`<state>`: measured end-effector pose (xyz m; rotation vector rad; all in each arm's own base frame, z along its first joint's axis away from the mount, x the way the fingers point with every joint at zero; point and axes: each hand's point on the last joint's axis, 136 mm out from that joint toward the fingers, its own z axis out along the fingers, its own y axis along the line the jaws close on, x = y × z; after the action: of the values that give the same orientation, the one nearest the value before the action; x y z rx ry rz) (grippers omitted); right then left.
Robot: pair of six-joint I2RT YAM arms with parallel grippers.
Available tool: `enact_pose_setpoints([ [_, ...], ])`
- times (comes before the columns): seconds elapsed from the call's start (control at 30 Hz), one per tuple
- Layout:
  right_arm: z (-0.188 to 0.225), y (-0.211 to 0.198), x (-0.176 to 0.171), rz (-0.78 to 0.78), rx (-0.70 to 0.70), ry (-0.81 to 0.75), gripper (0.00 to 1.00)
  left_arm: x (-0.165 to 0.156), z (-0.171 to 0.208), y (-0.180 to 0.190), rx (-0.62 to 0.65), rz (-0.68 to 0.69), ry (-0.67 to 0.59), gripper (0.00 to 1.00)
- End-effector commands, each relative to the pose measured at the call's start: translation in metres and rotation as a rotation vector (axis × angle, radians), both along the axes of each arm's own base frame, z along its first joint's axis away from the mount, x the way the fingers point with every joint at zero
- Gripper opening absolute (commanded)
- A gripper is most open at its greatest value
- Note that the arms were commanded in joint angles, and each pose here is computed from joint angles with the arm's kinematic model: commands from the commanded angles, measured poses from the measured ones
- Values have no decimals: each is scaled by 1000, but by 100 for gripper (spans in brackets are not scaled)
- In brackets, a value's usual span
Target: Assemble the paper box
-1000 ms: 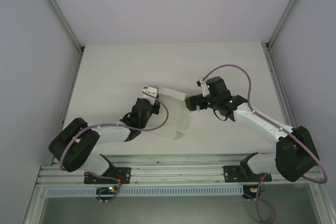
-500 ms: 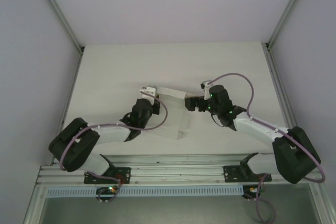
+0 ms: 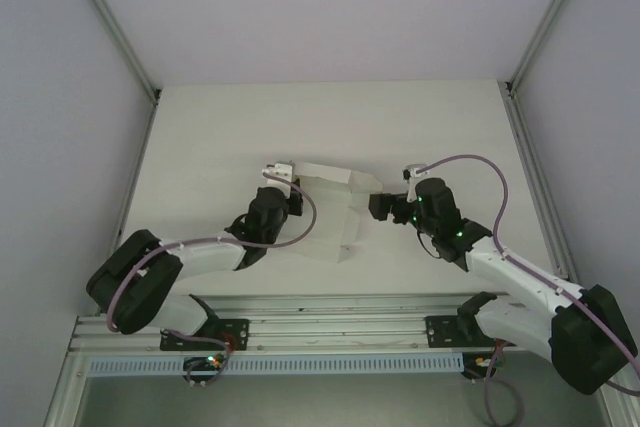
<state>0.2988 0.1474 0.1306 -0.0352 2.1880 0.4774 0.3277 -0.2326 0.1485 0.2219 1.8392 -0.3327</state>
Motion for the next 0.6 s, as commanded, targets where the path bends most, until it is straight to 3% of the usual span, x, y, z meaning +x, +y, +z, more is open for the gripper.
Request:
enact_pose_setpoints([
  [0.0,-24,-12,-6,-54,-40,78,100,3,17,-1,-34,15,-15,0],
  [0.2,-32,-14,-2,-71,-61,86,100,2,19,0,-31,19,-17,0],
  [0.57,-12,33,27,65,81,9,100,2,15,-5,-47,1,0,0],
])
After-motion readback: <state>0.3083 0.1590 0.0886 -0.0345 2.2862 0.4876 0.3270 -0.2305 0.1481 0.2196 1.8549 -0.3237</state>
